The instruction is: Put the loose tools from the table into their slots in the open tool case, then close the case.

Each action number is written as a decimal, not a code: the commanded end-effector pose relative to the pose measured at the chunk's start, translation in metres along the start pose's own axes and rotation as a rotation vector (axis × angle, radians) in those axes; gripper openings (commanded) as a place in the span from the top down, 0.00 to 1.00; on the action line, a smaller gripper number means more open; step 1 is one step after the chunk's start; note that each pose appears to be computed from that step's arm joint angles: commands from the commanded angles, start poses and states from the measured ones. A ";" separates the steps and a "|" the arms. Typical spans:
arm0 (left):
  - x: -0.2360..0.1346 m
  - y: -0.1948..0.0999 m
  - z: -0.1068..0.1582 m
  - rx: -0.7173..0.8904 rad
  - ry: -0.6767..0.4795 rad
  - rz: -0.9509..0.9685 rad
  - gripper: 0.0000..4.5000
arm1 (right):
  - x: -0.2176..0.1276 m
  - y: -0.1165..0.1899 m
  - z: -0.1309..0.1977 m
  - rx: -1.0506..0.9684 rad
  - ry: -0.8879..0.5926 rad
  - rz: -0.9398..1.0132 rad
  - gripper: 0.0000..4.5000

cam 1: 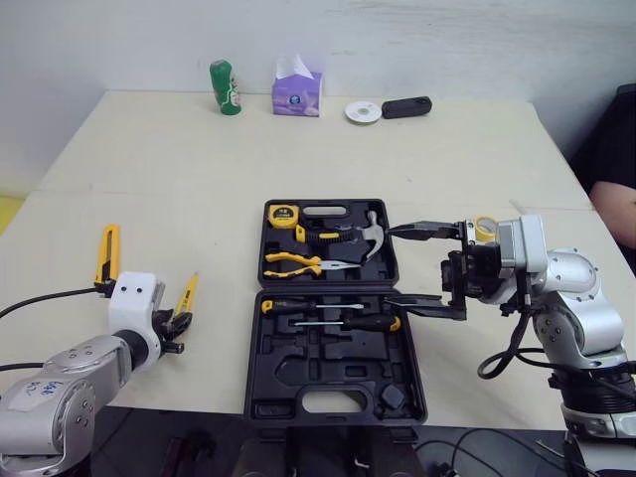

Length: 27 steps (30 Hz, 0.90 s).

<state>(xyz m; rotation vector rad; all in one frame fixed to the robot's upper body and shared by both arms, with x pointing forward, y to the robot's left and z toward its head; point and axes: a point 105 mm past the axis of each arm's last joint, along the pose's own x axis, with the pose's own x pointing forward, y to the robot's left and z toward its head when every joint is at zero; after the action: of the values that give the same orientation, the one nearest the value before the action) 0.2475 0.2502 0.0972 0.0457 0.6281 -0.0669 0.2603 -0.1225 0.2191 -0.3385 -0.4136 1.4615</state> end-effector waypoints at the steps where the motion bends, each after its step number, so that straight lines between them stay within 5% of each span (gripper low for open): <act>1: 0.006 0.008 -0.019 -0.031 0.085 0.012 0.87 | -0.004 0.001 0.006 -0.050 0.001 -0.005 0.00; 6: 0.006 0.012 -0.013 -0.025 0.050 0.006 0.87 | -0.012 0.004 -0.001 -0.046 0.017 -0.016 0.00; 13: -0.007 0.004 0.043 0.065 -0.271 -0.137 0.87 | -0.030 0.009 -0.010 -0.078 0.071 -0.042 0.00; 21: -0.054 -0.027 0.094 0.420 -0.522 -0.535 0.87 | -0.063 0.022 -0.026 -0.055 0.173 -0.111 0.00; 27: -0.059 -0.077 0.095 0.657 -0.467 -0.860 0.87 | -0.071 0.026 -0.029 -0.047 0.197 -0.137 0.00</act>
<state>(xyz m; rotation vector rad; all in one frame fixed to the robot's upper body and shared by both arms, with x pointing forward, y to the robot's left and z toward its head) 0.2565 0.1841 0.2072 0.3662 0.0987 -0.9828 0.2485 -0.1846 0.1691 -0.4335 -0.2839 1.2930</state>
